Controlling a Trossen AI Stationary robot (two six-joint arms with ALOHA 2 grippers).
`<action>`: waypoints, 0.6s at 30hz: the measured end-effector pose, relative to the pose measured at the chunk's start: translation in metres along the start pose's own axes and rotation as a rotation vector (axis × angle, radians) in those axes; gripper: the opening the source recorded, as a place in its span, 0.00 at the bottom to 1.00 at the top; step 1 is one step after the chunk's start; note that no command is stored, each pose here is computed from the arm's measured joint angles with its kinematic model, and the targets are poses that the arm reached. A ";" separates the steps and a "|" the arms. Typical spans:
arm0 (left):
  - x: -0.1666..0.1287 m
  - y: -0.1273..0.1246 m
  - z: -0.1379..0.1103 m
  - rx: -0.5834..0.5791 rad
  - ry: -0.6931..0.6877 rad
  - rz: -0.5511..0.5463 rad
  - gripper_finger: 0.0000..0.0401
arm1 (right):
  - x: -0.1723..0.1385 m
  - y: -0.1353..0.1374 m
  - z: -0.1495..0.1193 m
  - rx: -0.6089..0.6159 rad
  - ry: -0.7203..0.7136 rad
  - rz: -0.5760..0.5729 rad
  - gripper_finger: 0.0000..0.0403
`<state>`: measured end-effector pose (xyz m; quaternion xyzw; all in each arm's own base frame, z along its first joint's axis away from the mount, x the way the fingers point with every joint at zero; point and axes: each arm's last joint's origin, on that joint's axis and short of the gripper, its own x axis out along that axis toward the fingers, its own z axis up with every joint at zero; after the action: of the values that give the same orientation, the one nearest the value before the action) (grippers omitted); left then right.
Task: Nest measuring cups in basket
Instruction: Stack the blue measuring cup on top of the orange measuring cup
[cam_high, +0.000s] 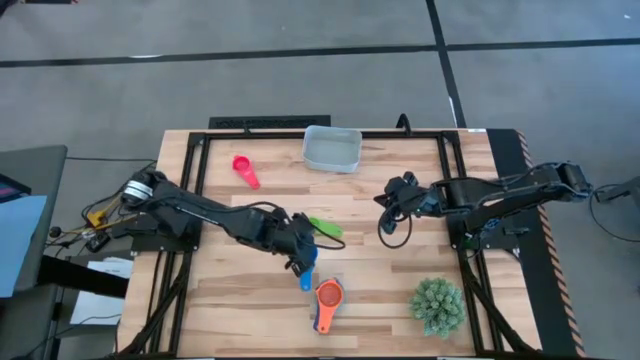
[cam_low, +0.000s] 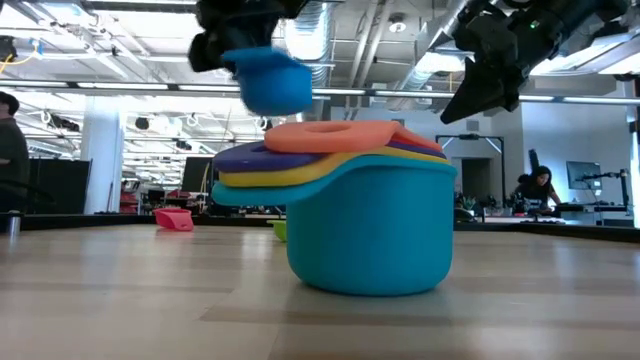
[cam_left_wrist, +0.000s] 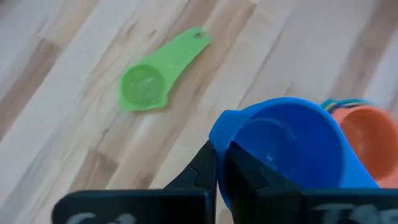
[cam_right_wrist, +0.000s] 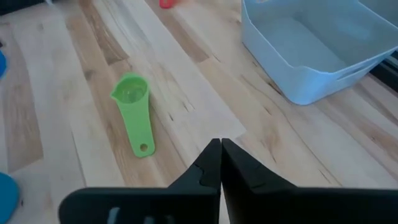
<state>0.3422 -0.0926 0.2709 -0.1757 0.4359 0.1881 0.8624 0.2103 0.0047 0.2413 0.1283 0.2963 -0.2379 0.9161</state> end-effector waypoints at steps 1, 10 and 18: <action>-0.001 -0.002 0.002 0.006 -0.005 -0.015 0.01 | 0.000 0.000 0.000 -0.001 0.003 -0.001 0.06; -0.007 -0.007 0.010 0.051 -0.013 -0.083 0.00 | 0.000 -0.001 -0.001 0.020 0.009 -0.004 0.07; 0.008 -0.019 0.009 0.109 -0.009 -0.135 0.00 | 0.000 -0.002 -0.003 0.039 0.032 -0.015 0.06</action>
<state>0.3616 -0.1033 0.2716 -0.1566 0.4289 0.1060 0.8833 0.2080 0.0043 0.2385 0.1475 0.3072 -0.2483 0.9068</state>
